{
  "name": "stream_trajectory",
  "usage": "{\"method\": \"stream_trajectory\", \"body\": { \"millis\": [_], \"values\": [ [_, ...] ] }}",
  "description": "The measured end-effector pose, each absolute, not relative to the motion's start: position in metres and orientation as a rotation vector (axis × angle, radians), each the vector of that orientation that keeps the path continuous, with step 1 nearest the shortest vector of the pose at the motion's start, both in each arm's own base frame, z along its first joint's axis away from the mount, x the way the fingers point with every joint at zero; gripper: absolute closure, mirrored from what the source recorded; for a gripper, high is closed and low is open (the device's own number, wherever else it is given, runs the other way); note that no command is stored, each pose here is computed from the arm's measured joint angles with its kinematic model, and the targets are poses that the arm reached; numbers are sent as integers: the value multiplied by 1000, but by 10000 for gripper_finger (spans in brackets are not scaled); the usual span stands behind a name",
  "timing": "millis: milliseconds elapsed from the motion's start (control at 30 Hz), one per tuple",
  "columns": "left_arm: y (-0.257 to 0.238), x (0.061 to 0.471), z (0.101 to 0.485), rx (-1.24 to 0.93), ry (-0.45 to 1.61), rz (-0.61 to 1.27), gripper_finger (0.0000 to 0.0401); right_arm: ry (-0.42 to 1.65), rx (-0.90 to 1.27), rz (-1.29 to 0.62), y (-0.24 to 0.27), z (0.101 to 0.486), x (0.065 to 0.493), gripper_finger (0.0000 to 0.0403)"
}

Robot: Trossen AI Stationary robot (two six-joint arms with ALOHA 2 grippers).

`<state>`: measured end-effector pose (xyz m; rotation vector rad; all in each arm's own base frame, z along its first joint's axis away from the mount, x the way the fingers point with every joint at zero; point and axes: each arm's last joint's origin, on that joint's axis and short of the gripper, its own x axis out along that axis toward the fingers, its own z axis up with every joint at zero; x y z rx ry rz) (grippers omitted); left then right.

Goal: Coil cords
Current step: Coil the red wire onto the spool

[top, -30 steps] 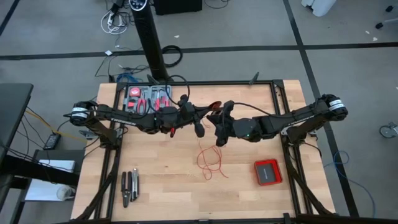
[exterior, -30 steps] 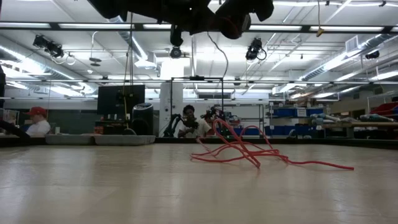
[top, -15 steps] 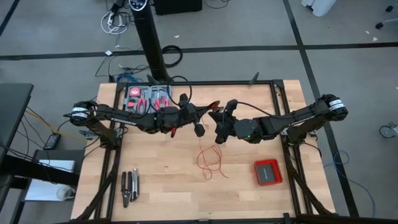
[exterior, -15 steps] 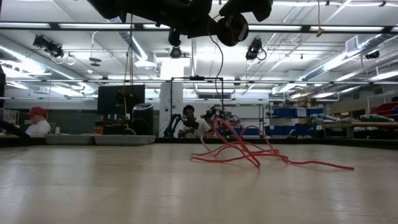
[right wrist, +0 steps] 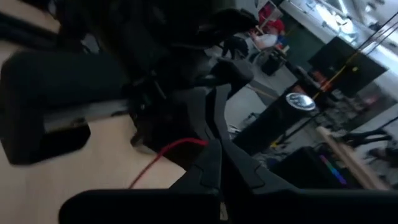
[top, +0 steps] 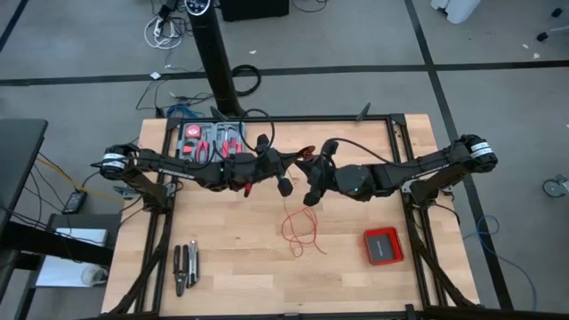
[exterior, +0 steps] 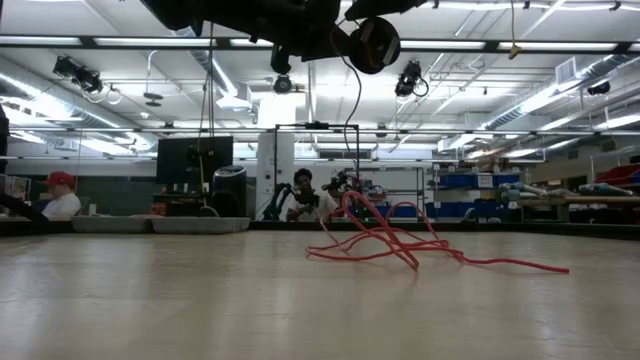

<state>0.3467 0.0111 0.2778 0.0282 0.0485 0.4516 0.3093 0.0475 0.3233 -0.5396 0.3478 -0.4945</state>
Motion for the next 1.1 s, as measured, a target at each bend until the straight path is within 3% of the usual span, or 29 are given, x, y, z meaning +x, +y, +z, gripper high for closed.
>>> {"method": "stream_trajectory", "body": {
  "millis": [733,1100],
  "values": [
    [10,347,281,-31,0,430,401,248,-342,-419,33,324,320,402],
    [10,347,280,-6,9,422,401,254,-425,-492,32,327,319,402]
  ]
}}
